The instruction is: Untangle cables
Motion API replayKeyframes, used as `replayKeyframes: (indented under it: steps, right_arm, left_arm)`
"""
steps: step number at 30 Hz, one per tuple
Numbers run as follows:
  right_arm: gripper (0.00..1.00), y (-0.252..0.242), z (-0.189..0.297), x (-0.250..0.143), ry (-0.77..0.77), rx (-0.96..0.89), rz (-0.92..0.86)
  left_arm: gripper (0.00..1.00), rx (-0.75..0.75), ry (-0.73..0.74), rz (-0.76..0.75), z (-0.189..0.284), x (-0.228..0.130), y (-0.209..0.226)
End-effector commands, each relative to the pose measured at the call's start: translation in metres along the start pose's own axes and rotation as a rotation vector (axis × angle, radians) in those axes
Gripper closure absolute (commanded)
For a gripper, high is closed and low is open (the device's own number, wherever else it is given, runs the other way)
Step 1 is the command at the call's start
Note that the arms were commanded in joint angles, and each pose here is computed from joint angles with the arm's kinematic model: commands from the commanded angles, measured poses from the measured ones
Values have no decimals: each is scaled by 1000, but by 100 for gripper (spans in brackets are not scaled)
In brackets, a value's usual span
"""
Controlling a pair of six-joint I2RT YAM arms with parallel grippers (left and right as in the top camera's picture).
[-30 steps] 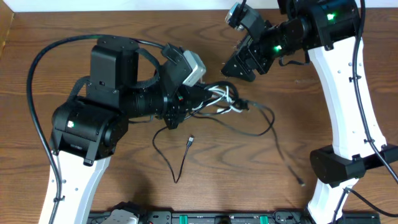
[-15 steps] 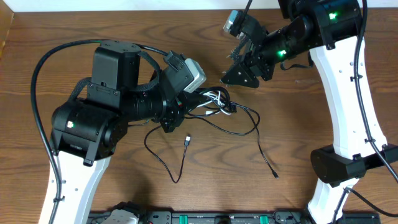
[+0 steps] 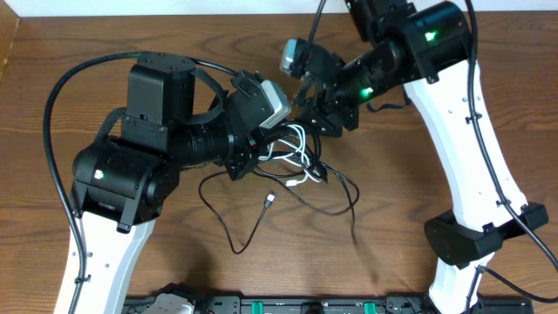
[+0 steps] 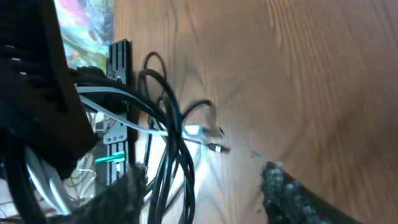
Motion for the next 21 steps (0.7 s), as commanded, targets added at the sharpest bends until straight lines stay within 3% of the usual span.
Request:
replayKeyframes:
  steps: [1, 13, 17, 21]
  right_arm:
    - [33, 5, -3, -1, 8, 19, -13]
    - [40, -2, -14, -10, 52, 32, -59]
    - [34, -2, -14, -10, 51, 36, -59]
    - [53, -1, -14, -10, 50, 41, -60]
  left_arm:
    - [92, 8, -25, -39, 2, 5, 1]
    - [92, 48, -47, -72, 2, 11, 7]
    - [92, 53, -47, -75, 3, 12, 8]
    - [92, 55, -49, -77, 3, 12, 8]
Point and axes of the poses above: each gripper's point midway between its finger pads, its own z axis back along the fingers, its own y axis along the line the jaws close on, x = y × z, the point moved 6 cm from there along z, back along the fingers, and after that the axes turned 14 degrees about -z, right-handed, at the moved point
